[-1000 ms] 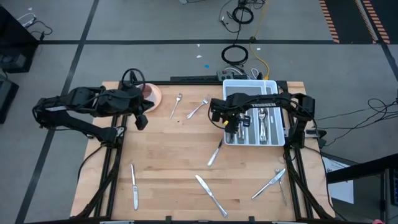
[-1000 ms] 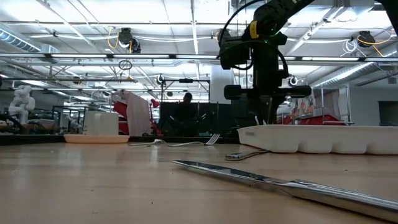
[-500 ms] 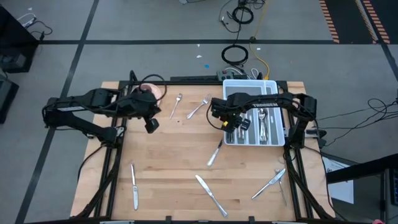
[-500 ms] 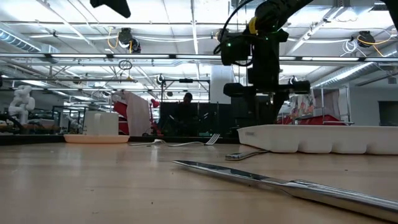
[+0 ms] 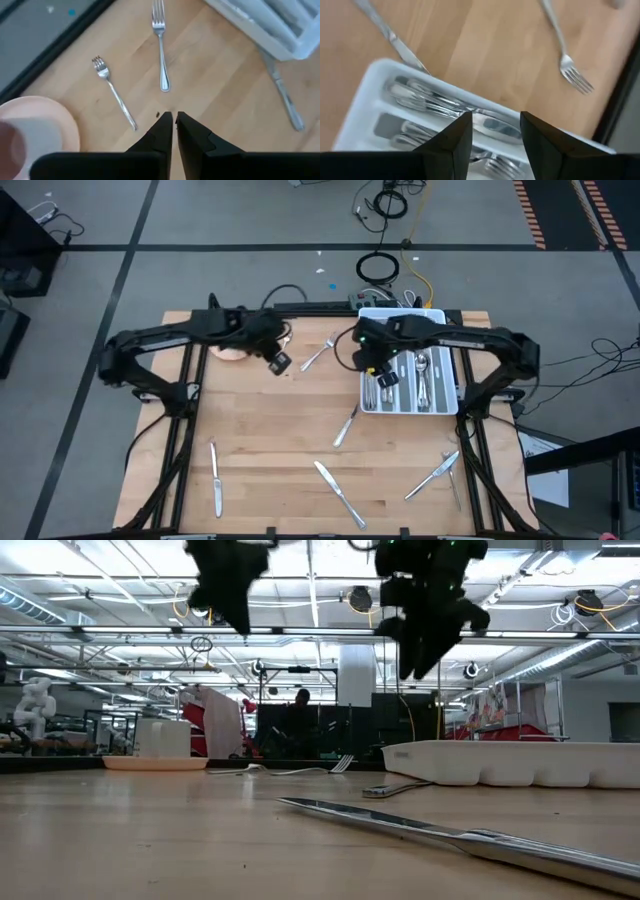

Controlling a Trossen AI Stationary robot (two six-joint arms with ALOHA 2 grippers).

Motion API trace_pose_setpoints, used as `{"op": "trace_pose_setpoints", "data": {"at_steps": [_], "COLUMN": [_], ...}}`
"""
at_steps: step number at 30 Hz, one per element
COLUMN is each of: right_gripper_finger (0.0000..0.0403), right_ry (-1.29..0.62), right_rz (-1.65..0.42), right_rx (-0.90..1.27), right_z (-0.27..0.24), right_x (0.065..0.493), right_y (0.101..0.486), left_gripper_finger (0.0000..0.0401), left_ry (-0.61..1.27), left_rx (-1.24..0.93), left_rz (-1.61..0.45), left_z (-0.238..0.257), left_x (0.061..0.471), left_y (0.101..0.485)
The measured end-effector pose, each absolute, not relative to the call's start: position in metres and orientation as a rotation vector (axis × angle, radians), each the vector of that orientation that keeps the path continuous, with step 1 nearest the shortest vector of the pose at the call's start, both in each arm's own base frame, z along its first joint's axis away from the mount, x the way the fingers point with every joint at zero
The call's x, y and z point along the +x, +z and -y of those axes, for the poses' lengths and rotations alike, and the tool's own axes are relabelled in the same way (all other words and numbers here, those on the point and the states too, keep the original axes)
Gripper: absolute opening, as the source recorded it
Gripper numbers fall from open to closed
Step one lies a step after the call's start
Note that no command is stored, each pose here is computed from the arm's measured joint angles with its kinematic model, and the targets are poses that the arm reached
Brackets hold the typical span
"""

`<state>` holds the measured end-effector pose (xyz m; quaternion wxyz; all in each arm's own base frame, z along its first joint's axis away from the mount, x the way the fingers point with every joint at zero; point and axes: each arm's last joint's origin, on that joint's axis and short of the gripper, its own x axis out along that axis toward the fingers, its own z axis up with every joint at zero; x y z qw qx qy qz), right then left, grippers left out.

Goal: Sort silverware
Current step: Put the silver fork into the white silverware tray

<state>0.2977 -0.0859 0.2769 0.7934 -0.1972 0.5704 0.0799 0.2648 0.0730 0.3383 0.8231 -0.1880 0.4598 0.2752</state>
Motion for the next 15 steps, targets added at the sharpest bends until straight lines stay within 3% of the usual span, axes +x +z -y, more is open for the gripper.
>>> {"op": "trace_pose_setpoints", "data": {"at_steps": [9, 15], "right_gripper_finger": [0.0155, 0.0155], "right_ry": [0.014, -0.066], "right_rz": [-1.124, -1.006], "right_rx": [-0.268, -0.21], "right_z": [0.072, 0.061], "right_x": [0.249, 0.214], "right_y": [0.329, 0.359], "left_gripper_finger": [0.0034, 0.0034], "left_ry": [0.453, 0.395], "left_rx": [-0.515, -0.651], "left_rz": [-1.152, -1.255], "left_z": [-0.129, -0.157], "left_x": [0.311, 0.321], "left_y": [0.267, 0.222]}}
